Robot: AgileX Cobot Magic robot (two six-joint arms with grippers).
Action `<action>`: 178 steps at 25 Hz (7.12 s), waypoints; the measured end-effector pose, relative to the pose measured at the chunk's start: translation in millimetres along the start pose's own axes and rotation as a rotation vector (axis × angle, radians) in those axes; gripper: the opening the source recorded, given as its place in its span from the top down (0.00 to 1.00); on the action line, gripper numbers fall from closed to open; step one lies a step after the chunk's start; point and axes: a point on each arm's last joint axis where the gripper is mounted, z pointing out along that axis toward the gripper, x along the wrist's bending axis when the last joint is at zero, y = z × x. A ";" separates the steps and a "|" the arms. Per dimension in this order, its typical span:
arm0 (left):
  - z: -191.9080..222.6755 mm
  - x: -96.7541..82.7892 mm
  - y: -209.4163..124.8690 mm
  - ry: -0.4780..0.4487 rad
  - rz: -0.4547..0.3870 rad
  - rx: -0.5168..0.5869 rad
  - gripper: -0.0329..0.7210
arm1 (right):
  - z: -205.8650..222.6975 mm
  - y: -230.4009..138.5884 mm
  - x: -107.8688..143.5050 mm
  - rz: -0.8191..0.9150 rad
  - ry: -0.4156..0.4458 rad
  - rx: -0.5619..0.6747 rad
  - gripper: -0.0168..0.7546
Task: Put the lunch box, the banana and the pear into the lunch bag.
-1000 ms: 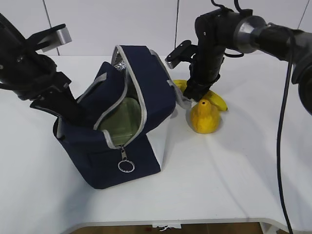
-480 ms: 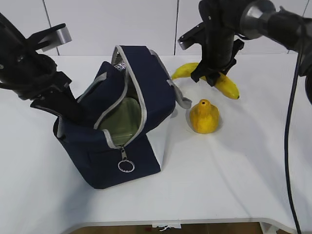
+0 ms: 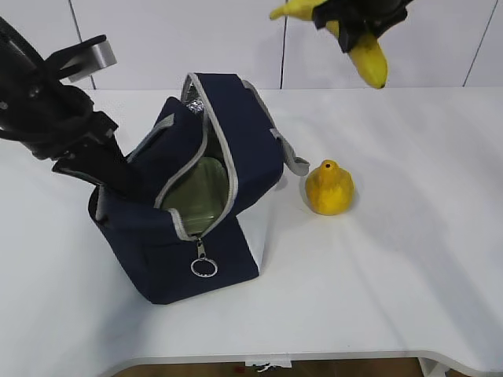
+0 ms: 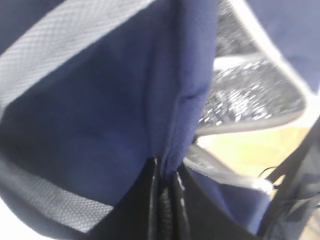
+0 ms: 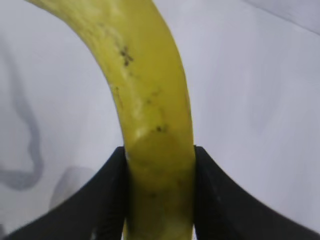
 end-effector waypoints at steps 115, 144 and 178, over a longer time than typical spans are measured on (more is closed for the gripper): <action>-27.3 -22.0 34.3 -0.141 -0.187 -0.462 0.95 | 22.3 -75.8 37.0 0.095 0.284 0.331 0.36; -27.0 -22.3 33.8 -0.142 -0.184 -0.455 0.95 | 59.9 -85.0 43.7 0.074 0.258 0.403 0.39; -39.4 6.4 23.8 -0.036 -0.175 -0.413 0.95 | 49.3 -81.4 45.5 0.111 0.301 0.383 0.40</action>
